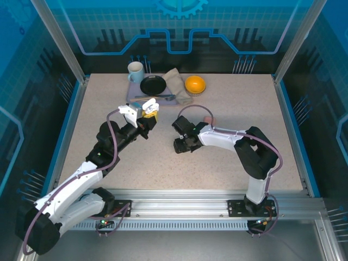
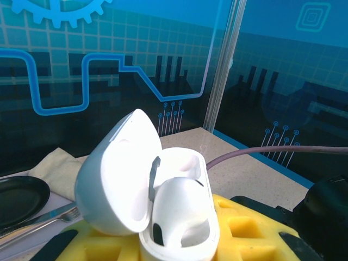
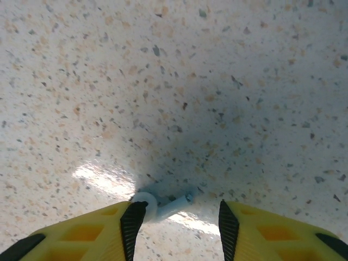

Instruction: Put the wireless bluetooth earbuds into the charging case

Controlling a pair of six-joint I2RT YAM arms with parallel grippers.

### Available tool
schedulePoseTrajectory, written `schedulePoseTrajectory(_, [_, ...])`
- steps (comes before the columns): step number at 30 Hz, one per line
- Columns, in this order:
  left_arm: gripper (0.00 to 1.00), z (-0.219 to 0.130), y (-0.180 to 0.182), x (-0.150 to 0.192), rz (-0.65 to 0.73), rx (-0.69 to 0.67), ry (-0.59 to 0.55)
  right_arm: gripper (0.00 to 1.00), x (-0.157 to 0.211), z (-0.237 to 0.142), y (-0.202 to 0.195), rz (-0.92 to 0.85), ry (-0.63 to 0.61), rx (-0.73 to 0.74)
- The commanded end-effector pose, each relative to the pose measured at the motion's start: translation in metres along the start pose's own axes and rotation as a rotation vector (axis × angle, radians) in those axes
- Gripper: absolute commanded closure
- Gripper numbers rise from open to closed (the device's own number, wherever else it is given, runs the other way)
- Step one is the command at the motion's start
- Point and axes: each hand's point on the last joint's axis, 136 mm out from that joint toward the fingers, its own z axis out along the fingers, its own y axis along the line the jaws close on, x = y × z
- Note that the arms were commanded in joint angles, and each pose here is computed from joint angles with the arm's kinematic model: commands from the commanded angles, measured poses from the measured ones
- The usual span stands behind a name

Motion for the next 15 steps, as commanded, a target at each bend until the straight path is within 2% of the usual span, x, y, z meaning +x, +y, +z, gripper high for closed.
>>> schedulePoseTrajectory(1, [1.0, -0.002, -0.001, -0.023, 0.028, -0.002, -0.053, 0.55, -0.008, 0.003, 0.011, -0.004, -0.004, -0.038])
schedulePoseTrajectory(15, [1.0, 0.0, -0.001, -0.023, 0.023, 0.0, -0.052, 0.55, -0.009, 0.021, 0.025, -0.058, 0.033, -0.062])
